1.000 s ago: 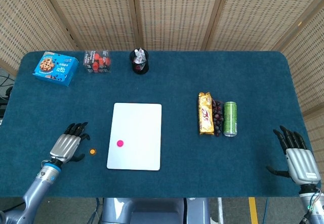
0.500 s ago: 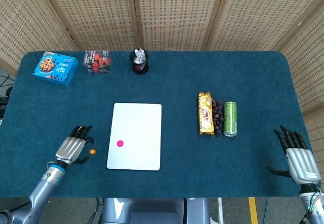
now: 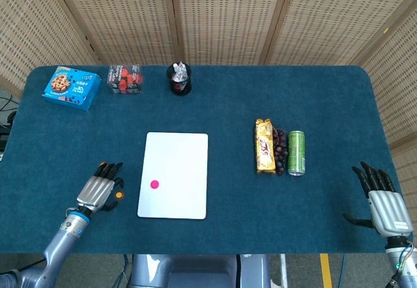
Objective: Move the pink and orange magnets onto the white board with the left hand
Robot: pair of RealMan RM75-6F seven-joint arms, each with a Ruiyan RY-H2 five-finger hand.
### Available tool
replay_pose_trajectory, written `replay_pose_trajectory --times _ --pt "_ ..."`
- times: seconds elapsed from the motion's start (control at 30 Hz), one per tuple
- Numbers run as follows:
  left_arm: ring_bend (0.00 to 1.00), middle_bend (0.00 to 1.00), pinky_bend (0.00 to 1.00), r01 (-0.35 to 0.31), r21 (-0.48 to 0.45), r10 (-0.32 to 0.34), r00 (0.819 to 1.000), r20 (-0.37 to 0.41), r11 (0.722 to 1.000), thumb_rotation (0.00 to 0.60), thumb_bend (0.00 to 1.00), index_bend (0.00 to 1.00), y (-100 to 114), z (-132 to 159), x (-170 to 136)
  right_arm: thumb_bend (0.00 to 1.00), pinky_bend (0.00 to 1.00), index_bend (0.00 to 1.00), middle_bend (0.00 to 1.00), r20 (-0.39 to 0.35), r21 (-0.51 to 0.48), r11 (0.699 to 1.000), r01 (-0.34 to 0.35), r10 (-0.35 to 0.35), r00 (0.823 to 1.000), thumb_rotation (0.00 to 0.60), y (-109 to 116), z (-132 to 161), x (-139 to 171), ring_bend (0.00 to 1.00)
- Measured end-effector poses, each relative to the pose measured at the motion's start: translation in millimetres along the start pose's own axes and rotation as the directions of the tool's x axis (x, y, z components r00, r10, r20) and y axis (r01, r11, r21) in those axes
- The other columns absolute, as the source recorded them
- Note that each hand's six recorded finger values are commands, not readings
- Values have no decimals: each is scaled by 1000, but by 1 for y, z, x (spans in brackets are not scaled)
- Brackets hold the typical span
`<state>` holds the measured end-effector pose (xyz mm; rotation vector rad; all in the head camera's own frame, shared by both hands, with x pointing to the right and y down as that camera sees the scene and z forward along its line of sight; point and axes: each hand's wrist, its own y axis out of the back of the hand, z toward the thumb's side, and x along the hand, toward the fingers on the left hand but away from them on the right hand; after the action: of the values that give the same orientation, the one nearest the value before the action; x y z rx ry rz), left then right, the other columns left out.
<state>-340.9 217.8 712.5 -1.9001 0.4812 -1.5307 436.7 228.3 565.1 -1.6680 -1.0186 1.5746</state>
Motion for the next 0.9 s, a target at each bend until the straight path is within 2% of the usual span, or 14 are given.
replay_pose_trajectory --times 0.2,0.53,0.7,0.9 --pt "0 0 0 0 5 0 1000 -4 1000 600 311 506 -1 0 0 105 0 49 0 1 -1 1000 -1 1 1000 600 0 0 0 0" --pt "0 0 0 -5 -2 5 1000 -15 1000 600 315 529 3 -1 1 105 0 49 0 2 -3 1000 -4 4 1000 600 0 0 0 0" --pt "0 0 0 -26 -27 26 1000 13 999 600 311 529 18 12 3 105 0 49 0 2 -3 1000 -7 7 1000 600 0 0 0 0" --pt "0 0 0 -53 -7 53 995 87 999 600 306 529 39 44 10 105 0 49 0 4 -3 1000 -7 7 1000 600 0 0 0 0"
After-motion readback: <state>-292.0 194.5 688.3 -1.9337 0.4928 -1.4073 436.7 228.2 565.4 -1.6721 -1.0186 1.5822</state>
